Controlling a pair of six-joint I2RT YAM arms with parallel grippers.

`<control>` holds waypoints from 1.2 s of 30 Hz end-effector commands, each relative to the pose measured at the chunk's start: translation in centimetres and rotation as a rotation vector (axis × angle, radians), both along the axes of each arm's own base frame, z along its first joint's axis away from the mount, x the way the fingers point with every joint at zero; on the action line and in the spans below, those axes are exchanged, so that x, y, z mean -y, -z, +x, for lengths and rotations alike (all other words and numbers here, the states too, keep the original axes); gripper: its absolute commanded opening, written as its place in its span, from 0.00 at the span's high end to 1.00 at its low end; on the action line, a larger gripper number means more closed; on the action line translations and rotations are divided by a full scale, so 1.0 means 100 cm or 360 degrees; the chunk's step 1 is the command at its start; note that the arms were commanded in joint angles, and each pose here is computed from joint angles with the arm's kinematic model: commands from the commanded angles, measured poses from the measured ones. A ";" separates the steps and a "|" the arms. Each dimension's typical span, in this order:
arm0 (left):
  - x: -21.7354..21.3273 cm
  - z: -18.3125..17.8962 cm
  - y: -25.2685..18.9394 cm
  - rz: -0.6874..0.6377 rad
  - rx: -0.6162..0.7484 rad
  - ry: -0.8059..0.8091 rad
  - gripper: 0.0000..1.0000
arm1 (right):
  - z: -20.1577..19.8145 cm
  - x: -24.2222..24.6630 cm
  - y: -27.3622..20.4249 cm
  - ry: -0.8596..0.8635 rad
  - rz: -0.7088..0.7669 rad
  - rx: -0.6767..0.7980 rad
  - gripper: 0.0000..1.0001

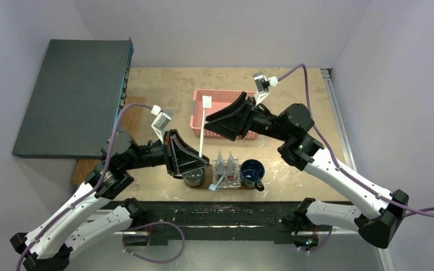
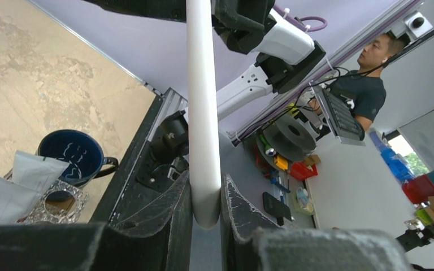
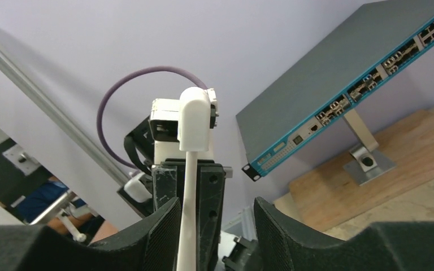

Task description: Prepare toiletry sets of a toothbrush and toothpaste on the tray

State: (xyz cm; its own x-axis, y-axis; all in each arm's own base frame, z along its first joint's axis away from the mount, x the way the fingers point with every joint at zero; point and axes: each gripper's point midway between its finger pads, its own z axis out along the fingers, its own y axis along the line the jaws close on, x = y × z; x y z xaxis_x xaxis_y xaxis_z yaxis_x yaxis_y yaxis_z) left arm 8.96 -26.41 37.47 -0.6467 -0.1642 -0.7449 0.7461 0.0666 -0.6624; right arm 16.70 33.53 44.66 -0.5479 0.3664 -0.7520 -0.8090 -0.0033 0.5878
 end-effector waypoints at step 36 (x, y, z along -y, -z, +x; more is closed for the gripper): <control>-0.054 -0.082 0.074 0.0542 0.0078 0.0484 1.00 | -0.076 0.022 0.034 -0.0618 -0.0566 0.0364 0.37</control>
